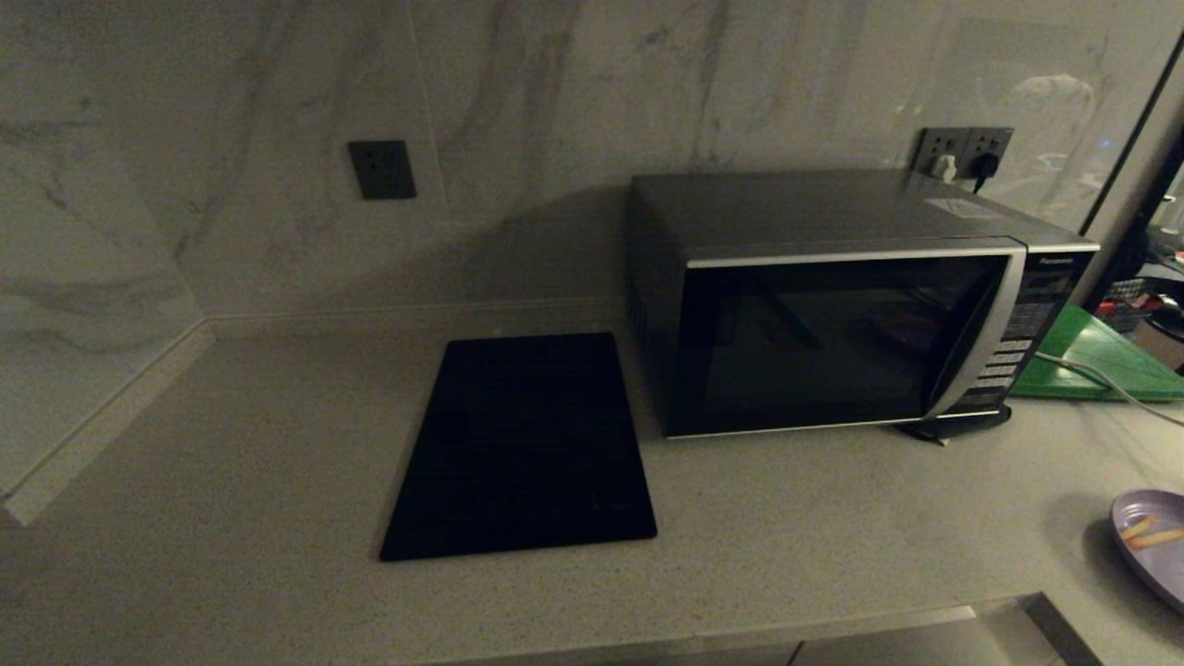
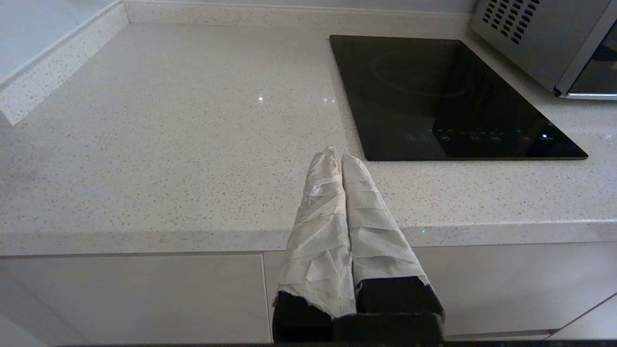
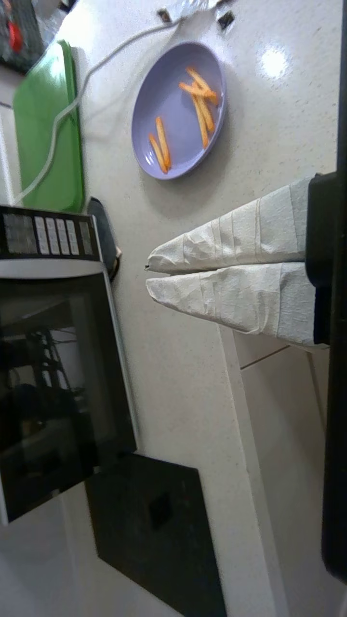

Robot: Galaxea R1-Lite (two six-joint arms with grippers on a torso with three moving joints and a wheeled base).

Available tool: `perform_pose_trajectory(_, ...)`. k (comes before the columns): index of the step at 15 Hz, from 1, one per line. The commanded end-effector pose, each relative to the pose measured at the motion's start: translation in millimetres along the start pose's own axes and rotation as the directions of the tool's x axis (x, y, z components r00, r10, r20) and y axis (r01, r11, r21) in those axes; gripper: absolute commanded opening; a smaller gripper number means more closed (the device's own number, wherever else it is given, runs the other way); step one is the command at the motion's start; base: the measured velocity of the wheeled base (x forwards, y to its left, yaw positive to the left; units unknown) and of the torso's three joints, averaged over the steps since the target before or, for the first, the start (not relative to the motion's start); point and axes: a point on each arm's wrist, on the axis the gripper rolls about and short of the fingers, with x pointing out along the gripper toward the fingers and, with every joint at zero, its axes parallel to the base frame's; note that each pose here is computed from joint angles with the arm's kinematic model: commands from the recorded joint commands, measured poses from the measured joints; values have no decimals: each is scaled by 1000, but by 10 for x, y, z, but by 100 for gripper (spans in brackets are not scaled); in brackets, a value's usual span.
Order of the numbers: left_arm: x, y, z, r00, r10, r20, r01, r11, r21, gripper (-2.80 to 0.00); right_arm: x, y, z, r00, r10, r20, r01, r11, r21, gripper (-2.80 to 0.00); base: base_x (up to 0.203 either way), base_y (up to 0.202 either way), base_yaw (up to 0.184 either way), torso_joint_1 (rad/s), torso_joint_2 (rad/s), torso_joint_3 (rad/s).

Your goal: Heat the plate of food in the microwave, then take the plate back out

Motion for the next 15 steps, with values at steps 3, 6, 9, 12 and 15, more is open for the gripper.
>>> perform_pose_trajectory(3, 0, 0, 0, 1000, 1, 1, -1, 1000, 0, -280, -194, -42, -135, 999, -6, 48, 5, 1000, 13, -280, 0, 0, 0, 0, 0, 0)
perform_pose_trajectory(6, 0, 0, 0, 1000, 1, 1, -1, 1000, 0, -280, -335, -96, -300, 996, 1, 92, -4, 999, 32, -280, 0, 0, 0, 0, 0, 0)
perform_pose_trajectory(9, 0, 0, 0, 1000, 0, 1, 0, 1000, 0, -280, -512, -171, -636, 1000, 4, 20, -4, 1000, 23, -280, 0, 0, 0, 0, 0, 0)
perform_pose_trajectory(12, 0, 0, 0, 1000, 1, 1, -1, 1000, 0, -280, -470, -183, -740, 998, -10, -64, 14, 999, 50, -280, 0, 0, 0, 0, 0, 0)
perform_pose_trajectory(15, 0, 0, 0, 1000, 1, 1, -1, 1000, 0, -280, -285, -171, -799, 999, -9, -52, 11, 999, 49, -280, 0, 0, 0, 0, 0, 0)
